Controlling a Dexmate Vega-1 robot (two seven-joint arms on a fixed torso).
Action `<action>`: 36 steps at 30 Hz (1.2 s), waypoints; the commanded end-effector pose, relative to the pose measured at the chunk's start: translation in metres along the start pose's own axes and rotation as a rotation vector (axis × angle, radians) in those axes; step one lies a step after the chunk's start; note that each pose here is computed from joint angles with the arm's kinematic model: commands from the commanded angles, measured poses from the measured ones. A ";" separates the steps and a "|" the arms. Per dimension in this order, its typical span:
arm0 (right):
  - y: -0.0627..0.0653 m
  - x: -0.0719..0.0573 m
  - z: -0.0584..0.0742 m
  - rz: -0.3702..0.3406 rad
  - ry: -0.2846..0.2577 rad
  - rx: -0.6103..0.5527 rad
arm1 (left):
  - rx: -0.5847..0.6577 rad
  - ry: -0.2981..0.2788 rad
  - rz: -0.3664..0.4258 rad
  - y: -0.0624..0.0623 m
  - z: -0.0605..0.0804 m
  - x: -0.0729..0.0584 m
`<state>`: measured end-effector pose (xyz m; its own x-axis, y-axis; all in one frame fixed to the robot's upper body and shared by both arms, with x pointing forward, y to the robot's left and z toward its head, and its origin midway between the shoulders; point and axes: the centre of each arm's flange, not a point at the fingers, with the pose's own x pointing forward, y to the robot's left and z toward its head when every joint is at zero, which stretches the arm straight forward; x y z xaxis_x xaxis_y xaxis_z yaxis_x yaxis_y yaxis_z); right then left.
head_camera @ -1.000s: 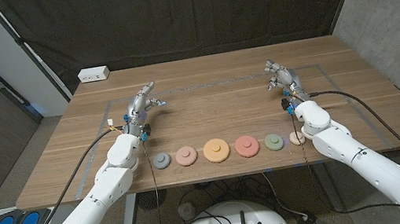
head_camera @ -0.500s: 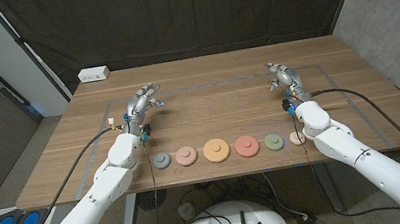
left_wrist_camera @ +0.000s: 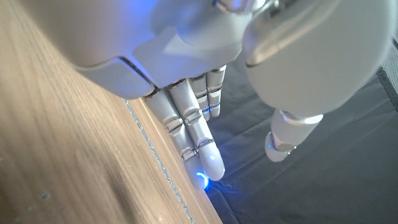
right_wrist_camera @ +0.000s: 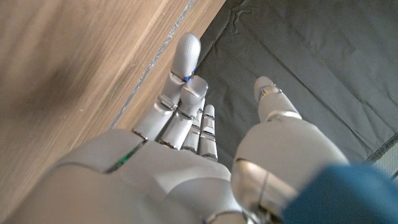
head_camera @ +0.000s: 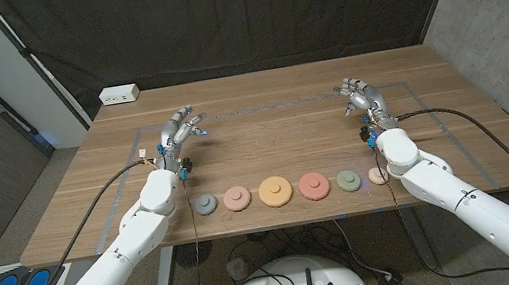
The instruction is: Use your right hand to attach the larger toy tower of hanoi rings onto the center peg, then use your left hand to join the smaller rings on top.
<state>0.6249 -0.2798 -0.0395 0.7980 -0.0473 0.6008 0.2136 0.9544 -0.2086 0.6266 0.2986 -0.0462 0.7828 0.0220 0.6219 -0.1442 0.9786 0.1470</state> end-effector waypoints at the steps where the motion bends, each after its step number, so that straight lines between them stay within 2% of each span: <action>1: 0.002 -0.004 0.006 -0.030 -0.015 -0.106 | 0.090 -0.018 0.032 0.001 0.004 0.001; 11: 0.006 -0.009 0.016 -0.053 -0.019 -0.255 | 0.263 -0.034 0.066 0.004 0.015 0.000; 19: 0.009 -0.012 0.026 -0.070 -0.036 -0.369 | 0.407 -0.061 0.096 0.001 0.025 0.001; 28: 0.017 -0.016 0.039 -0.098 -0.070 -0.538 | 0.509 -0.082 0.104 -0.003 0.028 0.005; 36: 0.023 -0.016 0.042 -0.136 -0.102 -0.685 | 0.597 -0.103 0.125 -0.004 0.031 0.004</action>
<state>0.5987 -0.2530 -0.0266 0.7378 -0.0862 0.6695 0.5266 0.6940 -0.4909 0.6146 0.2911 -0.0253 0.7117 0.0774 0.6982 -0.4861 0.7719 0.4098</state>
